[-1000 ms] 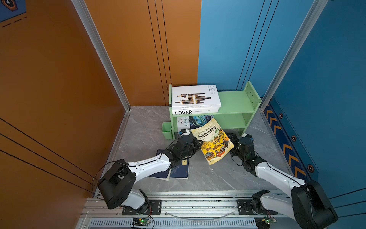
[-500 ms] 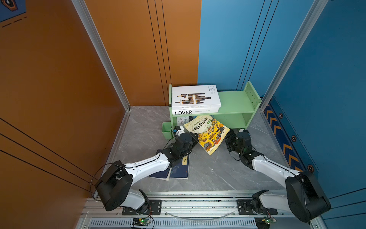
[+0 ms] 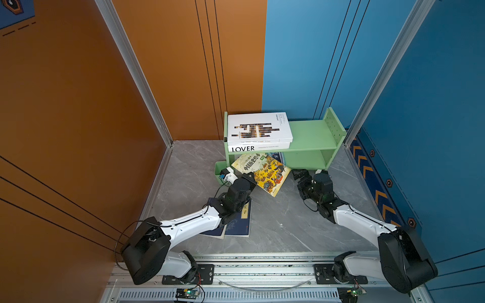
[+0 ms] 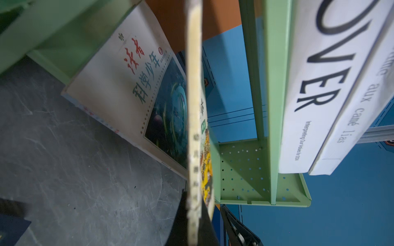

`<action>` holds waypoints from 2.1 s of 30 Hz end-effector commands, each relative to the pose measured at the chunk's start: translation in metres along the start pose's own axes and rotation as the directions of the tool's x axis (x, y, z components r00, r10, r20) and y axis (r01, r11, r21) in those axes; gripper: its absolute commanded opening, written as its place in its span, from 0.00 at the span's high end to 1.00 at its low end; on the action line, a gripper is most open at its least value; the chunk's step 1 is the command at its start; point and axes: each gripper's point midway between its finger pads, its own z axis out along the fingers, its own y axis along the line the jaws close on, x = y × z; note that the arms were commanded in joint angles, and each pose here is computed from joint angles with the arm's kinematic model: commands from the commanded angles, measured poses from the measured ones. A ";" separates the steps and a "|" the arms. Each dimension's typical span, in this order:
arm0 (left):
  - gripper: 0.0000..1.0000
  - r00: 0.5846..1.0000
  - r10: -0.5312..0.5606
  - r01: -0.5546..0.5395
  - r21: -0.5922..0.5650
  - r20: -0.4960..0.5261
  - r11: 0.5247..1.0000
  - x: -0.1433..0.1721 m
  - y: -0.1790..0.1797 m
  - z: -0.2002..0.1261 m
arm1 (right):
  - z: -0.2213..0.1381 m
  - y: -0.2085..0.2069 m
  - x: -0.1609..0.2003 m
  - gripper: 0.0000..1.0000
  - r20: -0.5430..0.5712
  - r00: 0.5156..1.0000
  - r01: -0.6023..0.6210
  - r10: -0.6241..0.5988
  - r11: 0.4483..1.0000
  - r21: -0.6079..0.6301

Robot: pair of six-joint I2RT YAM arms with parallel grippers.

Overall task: Stacking books/files
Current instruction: Place the book at the bookshelf.

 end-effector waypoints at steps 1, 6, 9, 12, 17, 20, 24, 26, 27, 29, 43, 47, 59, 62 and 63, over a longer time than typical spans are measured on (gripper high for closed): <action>1.00 0.994 -0.052 0.048 0.044 0.095 0.998 -0.016 -0.008 -0.004 | -0.006 0.024 -0.003 0.00 0.000 1.000 0.004 -0.004 0.998 -0.065; 1.00 0.988 -0.087 0.080 0.061 0.125 0.995 -0.018 -0.009 0.000 | -0.009 0.028 0.003 0.00 -0.028 1.000 0.006 -0.008 0.997 -0.082; 1.00 0.986 -0.108 0.101 0.060 0.131 0.993 -0.016 -0.008 0.004 | -0.012 0.035 0.012 0.01 -0.069 0.998 0.002 -0.010 0.994 -0.107; 1.00 0.984 -0.123 0.116 0.062 0.130 0.991 -0.013 -0.008 0.008 | -0.019 0.044 0.026 0.02 -0.109 0.994 -0.003 -0.012 0.991 -0.133; 1.00 0.983 -0.131 0.124 0.059 0.128 0.990 -0.008 -0.007 0.013 | -0.030 0.062 0.052 0.09 -0.179 0.984 -0.033 0.000 0.982 -0.185; 1.00 0.984 -0.130 0.124 0.061 0.119 0.990 -0.004 -0.007 0.016 | -0.034 0.065 0.068 0.16 -0.226 0.974 -0.068 0.023 0.979 -0.194; 1.00 0.984 -0.138 0.132 0.058 0.111 0.989 -0.002 -0.007 0.018 | -0.034 0.062 0.087 0.22 -0.273 0.961 -0.106 0.050 0.975 -0.195; 1.00 0.984 -0.142 0.136 0.055 0.106 0.989 0.000 -0.005 0.018 | -0.033 0.061 0.093 0.27 -0.281 0.958 -0.116 0.057 0.974 -0.195; 1.00 0.984 -0.146 0.141 0.055 0.102 0.988 0.001 -0.005 0.018 | -0.031 0.060 0.096 0.29 -0.286 0.956 -0.121 0.061 0.973 -0.195; 1.00 0.984 -0.152 0.147 0.055 0.096 0.988 0.003 -0.005 0.019 | -0.029 0.063 0.101 0.32 -0.301 0.951 -0.133 0.066 0.969 -0.208; 1.00 0.983 -0.164 0.161 0.052 0.079 0.986 0.007 -0.002 0.017 | -0.021 0.075 0.115 0.66 -0.332 0.942 -0.144 0.055 0.957 -0.252; 0.88 0.987 -0.153 0.150 0.053 0.047 0.987 0.010 -0.003 0.016 | -0.020 0.067 0.108 0.72 -0.308 0.949 -0.142 0.066 0.963 -0.229; 0.40 0.994 -0.085 0.089 0.054 -0.061 0.995 0.001 0.014 -0.013 | -0.028 0.068 0.072 0.84 -0.319 0.947 -0.031 -0.038 0.978 -0.206; 0.28 0.995 -0.020 0.021 0.004 -0.101 1.000 -0.011 0.022 -0.028 | -0.034 0.072 0.068 0.84 -0.354 0.930 0.023 -0.099 0.977 -0.213; 0.24 0.992 0.010 -0.012 -0.017 -0.123 1.000 -0.014 0.024 -0.034 | -0.036 0.075 0.067 0.84 -0.364 0.924 0.037 -0.117 0.975 -0.221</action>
